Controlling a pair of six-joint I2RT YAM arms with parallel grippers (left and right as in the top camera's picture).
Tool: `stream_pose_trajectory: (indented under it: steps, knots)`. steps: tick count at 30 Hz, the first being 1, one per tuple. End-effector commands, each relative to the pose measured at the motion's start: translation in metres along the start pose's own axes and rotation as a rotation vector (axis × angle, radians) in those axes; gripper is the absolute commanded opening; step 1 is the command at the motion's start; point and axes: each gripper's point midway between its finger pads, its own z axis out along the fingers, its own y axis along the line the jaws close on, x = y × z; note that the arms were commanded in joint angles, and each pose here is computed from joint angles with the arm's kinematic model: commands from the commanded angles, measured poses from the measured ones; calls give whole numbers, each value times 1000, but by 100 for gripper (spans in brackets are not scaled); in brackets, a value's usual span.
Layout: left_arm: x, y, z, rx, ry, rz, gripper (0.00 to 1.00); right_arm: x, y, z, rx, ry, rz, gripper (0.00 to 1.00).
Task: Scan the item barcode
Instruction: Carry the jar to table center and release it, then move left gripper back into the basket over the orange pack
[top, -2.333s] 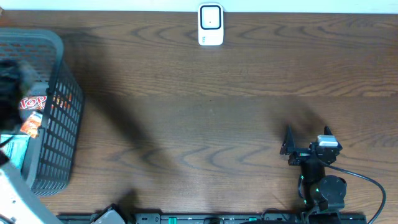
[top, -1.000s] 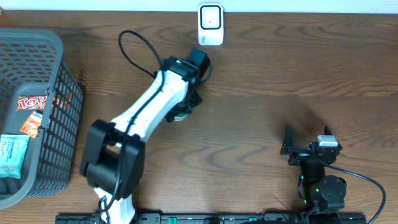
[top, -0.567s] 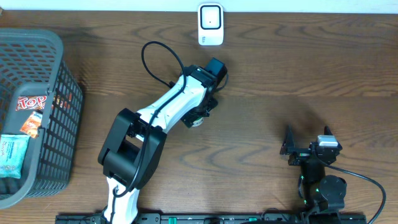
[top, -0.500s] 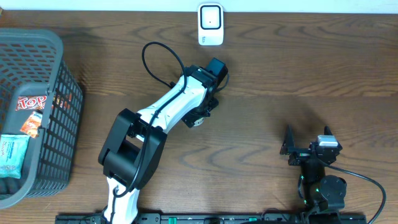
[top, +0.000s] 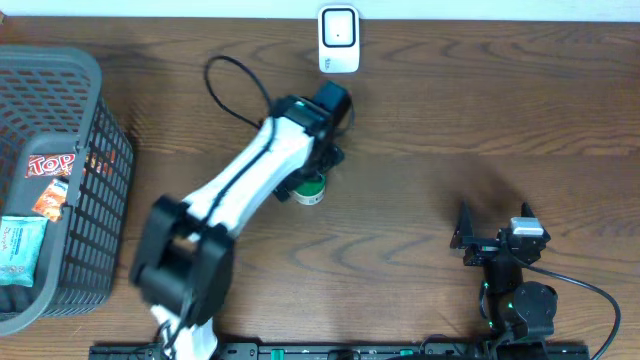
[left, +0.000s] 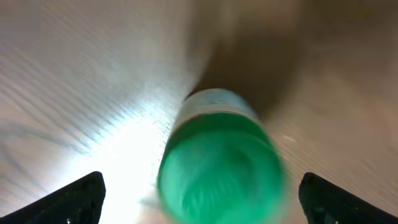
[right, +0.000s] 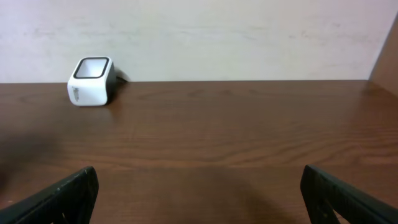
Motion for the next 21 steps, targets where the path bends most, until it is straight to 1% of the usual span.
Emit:
stream_pose_trajectory:
  steps: [1,3,5,7,8,10,13,16,18,21]
  knots:
    - [-21,-5,-81,181,-138,168,99,1,1,0,-4,3,-16,99]
    - [-29,4,-119,253,-217,218,100,1,1,0,-4,3,-16,99]
    - [-42,22,-159,316,-312,213,99,1,1,0,-4,3,-16,99]
    - [-56,47,-195,373,-403,178,100,1,1,0,-4,3,-16,99]
    - [-62,61,-212,399,-445,155,98,1,1,0,-4,3,-16,99]
    - [-77,96,-240,424,-531,90,98,1,1,0,-4,3,-16,99]
    - [-95,164,-266,361,-654,-75,98,1,1,0,-4,3,-16,99]
    - [-103,231,-278,242,-740,-248,98,1,1,0,-4,3,-16,99]
    - [-104,266,-281,178,-771,-352,98,1,1,0,-4,3,-16,99]
    - [-105,307,-280,86,-779,-500,98,1,1,0,-4,3,-16,99]
